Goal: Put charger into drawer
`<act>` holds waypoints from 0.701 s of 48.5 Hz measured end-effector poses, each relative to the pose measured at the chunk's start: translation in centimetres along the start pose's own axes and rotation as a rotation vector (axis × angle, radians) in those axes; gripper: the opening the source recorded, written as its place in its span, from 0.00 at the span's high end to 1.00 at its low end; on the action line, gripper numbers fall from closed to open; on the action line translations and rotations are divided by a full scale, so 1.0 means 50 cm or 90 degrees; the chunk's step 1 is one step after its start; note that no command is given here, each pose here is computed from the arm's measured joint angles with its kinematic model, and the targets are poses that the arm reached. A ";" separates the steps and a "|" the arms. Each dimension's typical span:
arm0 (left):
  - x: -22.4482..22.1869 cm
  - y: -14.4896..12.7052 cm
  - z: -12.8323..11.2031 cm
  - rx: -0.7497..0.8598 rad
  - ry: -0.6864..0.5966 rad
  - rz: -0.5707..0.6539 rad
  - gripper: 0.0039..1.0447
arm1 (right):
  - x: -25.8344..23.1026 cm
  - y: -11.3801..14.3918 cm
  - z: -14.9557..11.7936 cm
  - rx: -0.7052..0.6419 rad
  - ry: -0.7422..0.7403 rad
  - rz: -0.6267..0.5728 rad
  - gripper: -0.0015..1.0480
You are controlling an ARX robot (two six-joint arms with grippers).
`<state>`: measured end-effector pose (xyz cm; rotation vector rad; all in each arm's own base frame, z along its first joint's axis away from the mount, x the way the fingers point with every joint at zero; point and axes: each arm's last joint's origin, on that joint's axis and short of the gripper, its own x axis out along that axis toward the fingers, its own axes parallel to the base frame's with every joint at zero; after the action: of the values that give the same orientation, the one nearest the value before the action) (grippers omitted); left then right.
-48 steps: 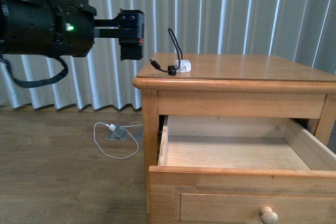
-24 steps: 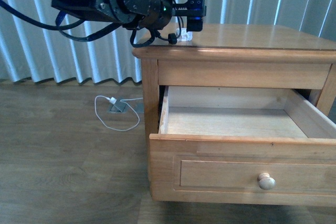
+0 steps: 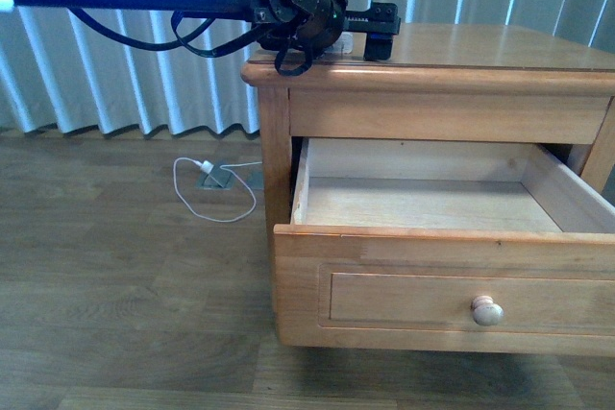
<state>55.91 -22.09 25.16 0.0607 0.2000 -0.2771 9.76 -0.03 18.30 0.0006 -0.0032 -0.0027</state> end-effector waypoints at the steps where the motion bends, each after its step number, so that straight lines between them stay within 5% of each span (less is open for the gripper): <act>1: -0.001 0.000 0.001 0.001 0.000 0.000 0.15 | 0.000 0.000 0.000 0.000 0.000 0.000 0.08; 14: -0.004 -0.004 -0.002 0.012 -0.001 -0.004 0.61 | 0.000 0.000 0.000 0.000 0.000 0.000 0.08; 34: -0.086 0.008 0.020 0.006 -0.039 -0.029 0.62 | 0.000 0.000 0.000 0.000 0.000 0.000 0.08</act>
<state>52.14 -20.66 27.05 0.0572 0.1385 -0.3244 9.76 -0.03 18.30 0.0006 -0.0029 -0.0027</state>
